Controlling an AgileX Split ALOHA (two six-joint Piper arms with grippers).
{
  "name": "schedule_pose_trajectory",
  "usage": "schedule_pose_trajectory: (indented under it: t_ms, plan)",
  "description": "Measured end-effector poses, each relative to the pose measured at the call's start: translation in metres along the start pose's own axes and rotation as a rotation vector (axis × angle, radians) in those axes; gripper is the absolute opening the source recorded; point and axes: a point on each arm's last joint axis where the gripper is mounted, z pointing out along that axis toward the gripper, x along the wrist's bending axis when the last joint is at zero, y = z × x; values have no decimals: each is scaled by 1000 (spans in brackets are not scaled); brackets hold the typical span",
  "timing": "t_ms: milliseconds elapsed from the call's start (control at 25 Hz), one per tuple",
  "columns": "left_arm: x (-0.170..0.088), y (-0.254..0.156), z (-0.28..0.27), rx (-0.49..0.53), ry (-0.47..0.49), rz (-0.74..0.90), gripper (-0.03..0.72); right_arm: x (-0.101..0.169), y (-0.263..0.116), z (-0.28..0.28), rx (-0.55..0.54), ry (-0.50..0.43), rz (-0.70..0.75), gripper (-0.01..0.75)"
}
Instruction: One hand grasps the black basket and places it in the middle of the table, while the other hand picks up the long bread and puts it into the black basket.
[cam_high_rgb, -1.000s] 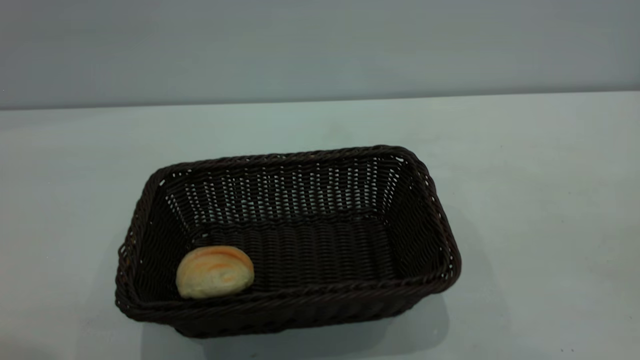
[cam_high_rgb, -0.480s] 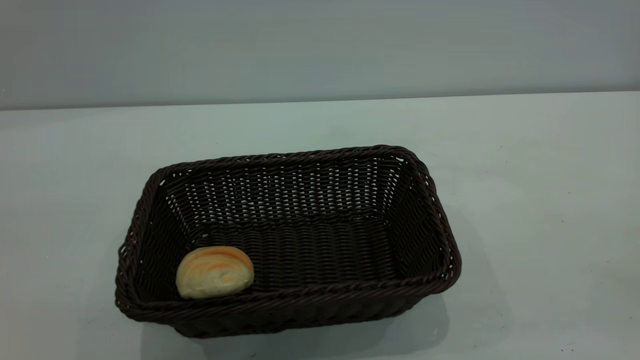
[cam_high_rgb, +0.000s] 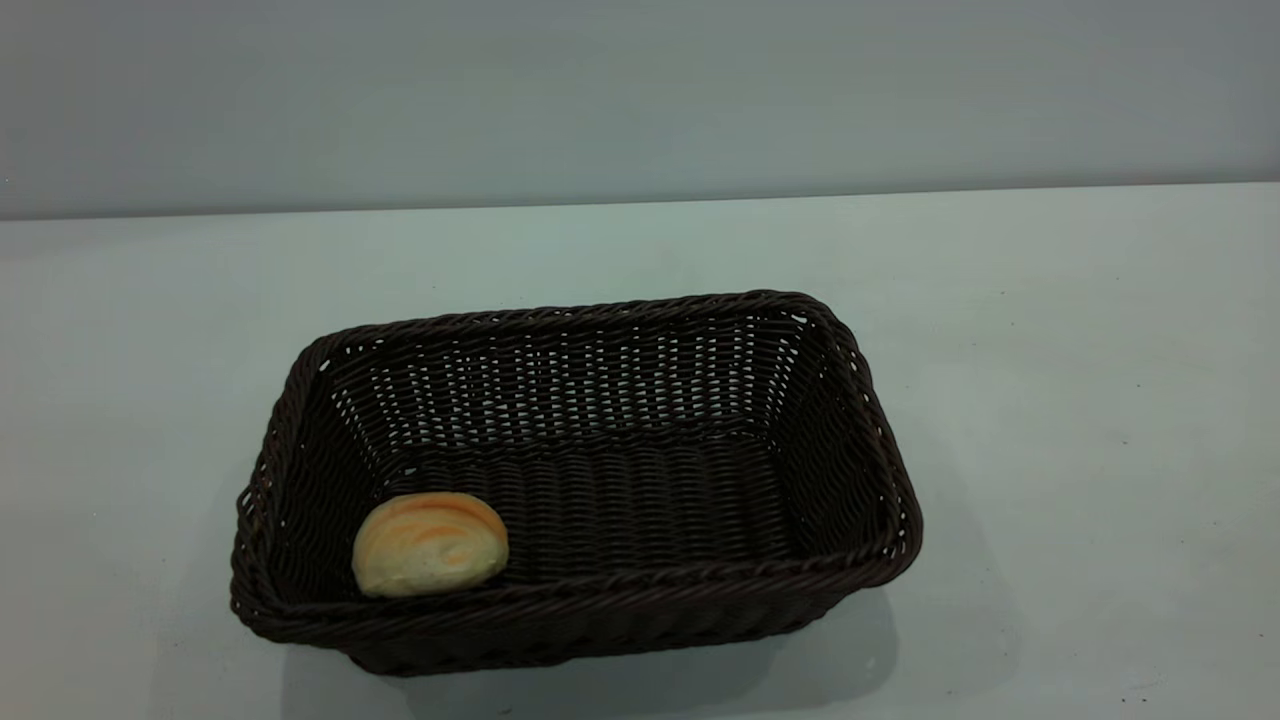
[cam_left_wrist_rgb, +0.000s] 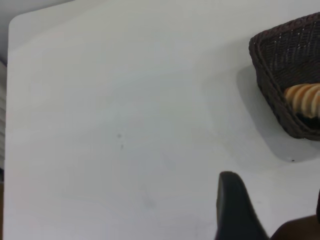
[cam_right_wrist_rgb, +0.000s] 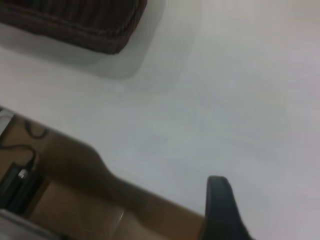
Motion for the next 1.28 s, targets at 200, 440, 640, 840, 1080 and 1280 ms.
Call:
schedule_pose_trajectory:
  t_ms: [200,440,640,840,1080,1280]
  plan:
    - [-4,-22,4,-14,-47,-17,431,-3,3,0,-54,-31,-32,491]
    - [-6,-42,7,-46,-71,-20,431,-3,3,4,-69,-32,-34,486]
    - [-12,-51,8,-65,-142,-31,431,-3,3,4,-69,-32,-37,480]
    - [-18,-54,18,-53,-177,-7,431,-3,3,4,-69,-32,-37,479]
    - [-21,-63,34,6,-176,18,431,-3,-1,8,-38,-31,-37,479]
    - [-22,-65,36,19,-179,24,431,-3,-2,9,-34,-31,-37,479]
